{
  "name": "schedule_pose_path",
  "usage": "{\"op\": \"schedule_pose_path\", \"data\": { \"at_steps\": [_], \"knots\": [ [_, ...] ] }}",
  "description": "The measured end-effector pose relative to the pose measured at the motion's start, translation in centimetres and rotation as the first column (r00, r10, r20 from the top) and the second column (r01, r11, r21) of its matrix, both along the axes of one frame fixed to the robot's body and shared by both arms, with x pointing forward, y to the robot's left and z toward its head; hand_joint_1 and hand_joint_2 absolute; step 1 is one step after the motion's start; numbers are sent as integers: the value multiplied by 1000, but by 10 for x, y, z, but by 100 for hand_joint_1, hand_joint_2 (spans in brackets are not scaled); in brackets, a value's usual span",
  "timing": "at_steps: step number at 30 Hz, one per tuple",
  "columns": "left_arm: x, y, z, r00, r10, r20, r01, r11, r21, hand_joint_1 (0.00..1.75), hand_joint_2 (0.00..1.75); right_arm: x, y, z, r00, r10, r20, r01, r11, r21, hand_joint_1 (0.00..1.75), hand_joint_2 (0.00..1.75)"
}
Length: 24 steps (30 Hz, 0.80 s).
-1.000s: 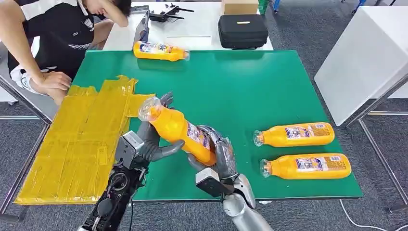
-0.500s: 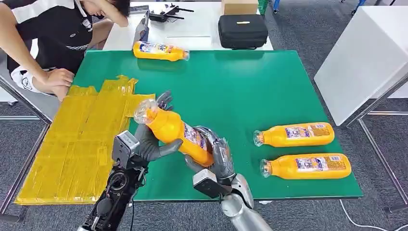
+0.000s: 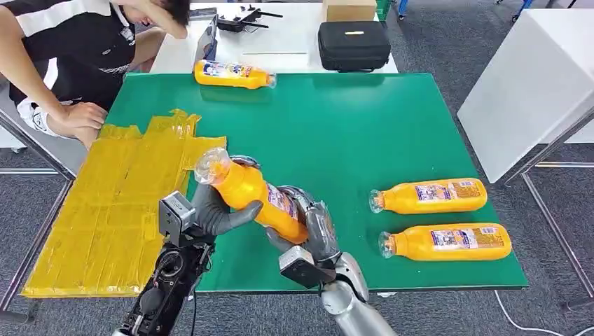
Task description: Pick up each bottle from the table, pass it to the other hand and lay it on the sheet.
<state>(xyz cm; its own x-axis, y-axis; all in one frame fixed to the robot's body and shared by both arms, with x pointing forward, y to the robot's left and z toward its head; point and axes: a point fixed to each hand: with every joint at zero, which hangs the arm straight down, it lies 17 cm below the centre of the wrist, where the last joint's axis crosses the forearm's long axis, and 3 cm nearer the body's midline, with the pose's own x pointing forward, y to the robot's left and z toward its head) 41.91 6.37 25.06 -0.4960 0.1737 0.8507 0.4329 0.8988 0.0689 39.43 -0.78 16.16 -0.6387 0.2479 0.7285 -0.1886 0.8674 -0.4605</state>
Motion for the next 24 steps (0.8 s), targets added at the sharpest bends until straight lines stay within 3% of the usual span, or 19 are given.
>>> {"op": "schedule_pose_path", "data": {
  "at_steps": [9, 10, 11, 12, 13, 17, 24],
  "knots": [
    [0, 0, 0, 1000, 0, 0, 0, 1000, 0, 157, 175, 1, -1, 0, 1000, -4, 5, 4, 1000, 1, 175, 175],
    [0, 0, 0, 1000, 0, 0, 0, 1000, 0, 155, 175, 2, -2, 0, 1000, -6, 7, 6, 1000, 1, 157, 175],
    [0, 0, 0, 1000, 0, 0, 0, 1000, 0, 157, 175, 2, -2, 0, 1000, -9, 8, 9, 1000, 2, 19, 175],
    [0, 0, 0, 1000, 0, 1, 0, 1000, -1, 157, 175, 2, -3, 1, 1000, -14, 11, 13, 1000, 2, 19, 175],
    [0, 0, 0, 1000, 1, 1, -1, 1000, -1, 161, 175, 3, -4, 1, 1000, -20, 16, 20, 1000, 2, 0, 175],
    [0, 1, 1, 1000, 5, 2, -5, 1000, -3, 175, 175, 5, -13, 16, 996, -66, 68, 65, 998, 15, 0, 175],
    [4, 10, 5, 999, 43, 14, -43, 999, -6, 175, 175, 4, -32, 46, 986, -119, 118, 112, 991, 67, 0, 175]
  ]
}}
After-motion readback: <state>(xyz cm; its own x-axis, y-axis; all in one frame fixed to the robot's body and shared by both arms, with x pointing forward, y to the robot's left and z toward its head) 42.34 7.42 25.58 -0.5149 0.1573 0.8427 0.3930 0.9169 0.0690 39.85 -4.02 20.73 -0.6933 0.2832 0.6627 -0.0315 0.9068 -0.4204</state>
